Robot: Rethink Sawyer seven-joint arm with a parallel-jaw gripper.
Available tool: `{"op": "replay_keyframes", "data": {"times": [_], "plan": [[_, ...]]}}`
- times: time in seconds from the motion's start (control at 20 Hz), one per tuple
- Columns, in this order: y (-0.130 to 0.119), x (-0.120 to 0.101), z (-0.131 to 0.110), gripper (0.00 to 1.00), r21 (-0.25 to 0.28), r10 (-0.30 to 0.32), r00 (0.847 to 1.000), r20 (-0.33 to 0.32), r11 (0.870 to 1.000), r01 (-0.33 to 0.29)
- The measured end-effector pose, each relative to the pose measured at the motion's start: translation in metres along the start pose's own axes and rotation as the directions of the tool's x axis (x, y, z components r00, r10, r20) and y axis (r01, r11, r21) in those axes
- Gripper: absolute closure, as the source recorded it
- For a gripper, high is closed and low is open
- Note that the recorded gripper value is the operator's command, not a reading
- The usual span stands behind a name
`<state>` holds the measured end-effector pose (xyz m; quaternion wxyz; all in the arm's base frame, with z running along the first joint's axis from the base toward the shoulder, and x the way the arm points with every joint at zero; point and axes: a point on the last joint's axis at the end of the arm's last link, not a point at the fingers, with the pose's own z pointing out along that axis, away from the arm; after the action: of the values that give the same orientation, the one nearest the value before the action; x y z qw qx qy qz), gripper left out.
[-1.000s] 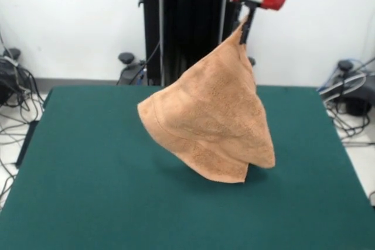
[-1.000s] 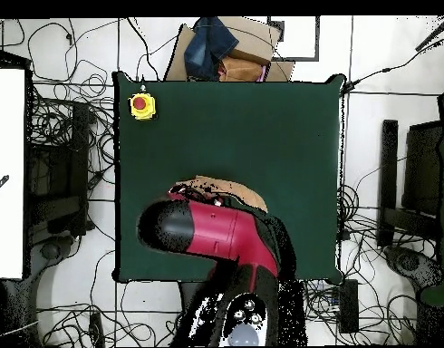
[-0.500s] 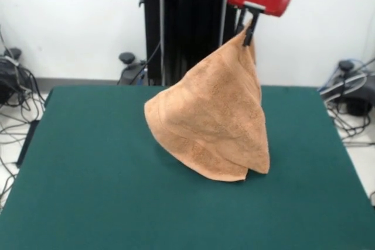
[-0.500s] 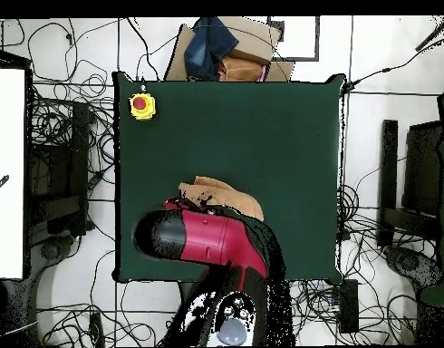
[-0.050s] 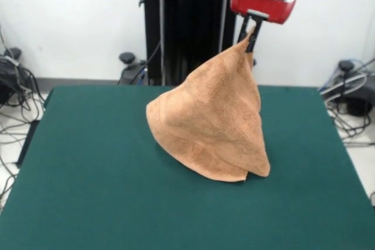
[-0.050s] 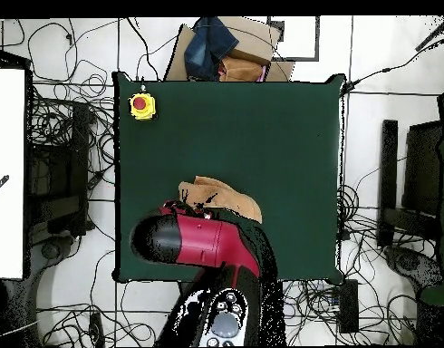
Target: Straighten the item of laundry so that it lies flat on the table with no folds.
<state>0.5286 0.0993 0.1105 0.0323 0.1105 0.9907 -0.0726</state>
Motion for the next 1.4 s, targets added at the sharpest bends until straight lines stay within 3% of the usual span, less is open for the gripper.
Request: {"op": "replay_keyframes", "data": {"times": [0.75, 0.9, 1.15, 1.4], "plan": [[-0.013, 0.043, 0.022, 1.00, 0.013, 0.017, 0.998, -0.067, 1.000, -0.016], [-0.028, 0.048, 0.026, 1.00, 0.012, 0.051, 0.996, -0.072, 0.999, -0.050], [-0.075, 0.062, 0.046, 1.00, -0.002, 0.126, 0.992, -0.016, 0.992, -0.126], [-0.103, 0.078, 0.059, 1.00, -0.016, 0.144, 0.989, 0.036, 0.989, -0.144]]}}
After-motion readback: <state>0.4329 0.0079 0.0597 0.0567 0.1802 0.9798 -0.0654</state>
